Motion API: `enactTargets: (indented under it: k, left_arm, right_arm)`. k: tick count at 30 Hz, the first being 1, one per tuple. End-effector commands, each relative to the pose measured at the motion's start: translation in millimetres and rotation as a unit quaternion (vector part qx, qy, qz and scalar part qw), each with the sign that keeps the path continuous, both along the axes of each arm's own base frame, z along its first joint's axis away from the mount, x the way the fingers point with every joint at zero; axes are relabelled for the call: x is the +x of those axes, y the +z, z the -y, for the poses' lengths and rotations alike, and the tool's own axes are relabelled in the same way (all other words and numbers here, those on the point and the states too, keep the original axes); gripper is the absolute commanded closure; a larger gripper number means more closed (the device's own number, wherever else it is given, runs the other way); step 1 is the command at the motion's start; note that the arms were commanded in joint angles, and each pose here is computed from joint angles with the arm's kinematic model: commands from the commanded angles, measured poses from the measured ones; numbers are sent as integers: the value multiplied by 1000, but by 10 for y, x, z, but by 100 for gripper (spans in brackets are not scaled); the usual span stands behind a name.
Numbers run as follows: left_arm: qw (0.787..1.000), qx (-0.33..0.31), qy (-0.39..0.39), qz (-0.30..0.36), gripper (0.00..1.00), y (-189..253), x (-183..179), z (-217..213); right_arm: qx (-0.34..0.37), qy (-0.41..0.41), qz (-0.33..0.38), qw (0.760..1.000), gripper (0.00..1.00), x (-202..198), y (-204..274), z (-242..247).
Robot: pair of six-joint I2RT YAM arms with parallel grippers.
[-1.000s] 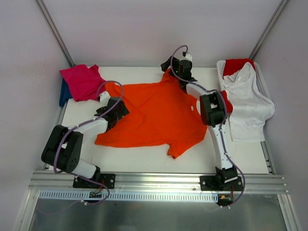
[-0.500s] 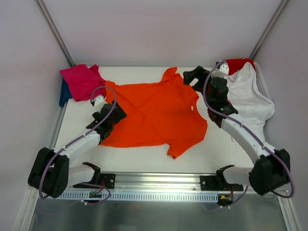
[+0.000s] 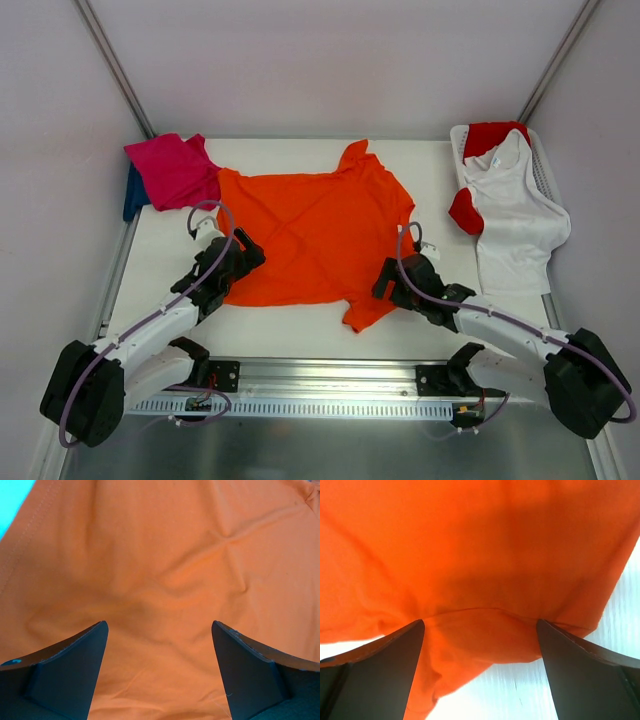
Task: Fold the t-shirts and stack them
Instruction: Flatten the tshirt out, then fold the tshirt
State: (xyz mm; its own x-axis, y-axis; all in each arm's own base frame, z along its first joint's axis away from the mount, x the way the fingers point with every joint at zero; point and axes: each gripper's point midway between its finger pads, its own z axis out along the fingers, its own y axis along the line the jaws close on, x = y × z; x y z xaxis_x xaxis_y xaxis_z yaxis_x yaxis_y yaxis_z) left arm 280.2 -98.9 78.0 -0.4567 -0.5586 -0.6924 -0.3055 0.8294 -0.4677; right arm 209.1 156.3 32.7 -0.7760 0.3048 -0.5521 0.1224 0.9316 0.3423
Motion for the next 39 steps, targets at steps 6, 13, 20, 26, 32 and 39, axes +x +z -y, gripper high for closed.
enactTargets:
  k: [6,13,20,26,32,39]
  left_arm:
    - [1000,-21,-6,3,15,-8,-105,68]
    - [1000,-17,-4,1,15,-34,-115,64]
    - [1000,-11,-3,-15,15,-102,-99,94]
    - [1000,-5,-4,-22,15,-151,-86,108]
    - [1000,6,-9,-20,15,-146,-80,97]
    - [999,14,-3,-29,14,-214,-82,69]
  right_arm:
    - [-19,-30,-45,998,0,-554,-120,206]
    - [-40,-12,-46,998,1,-907,157,390]
    - [-24,15,-96,995,1,-1258,206,362]
    - [-34,23,-100,994,1,-1229,-61,210]
    - [-49,29,-99,993,1,-1114,-240,2]
    - [-82,32,-86,992,1,-959,-330,-127]
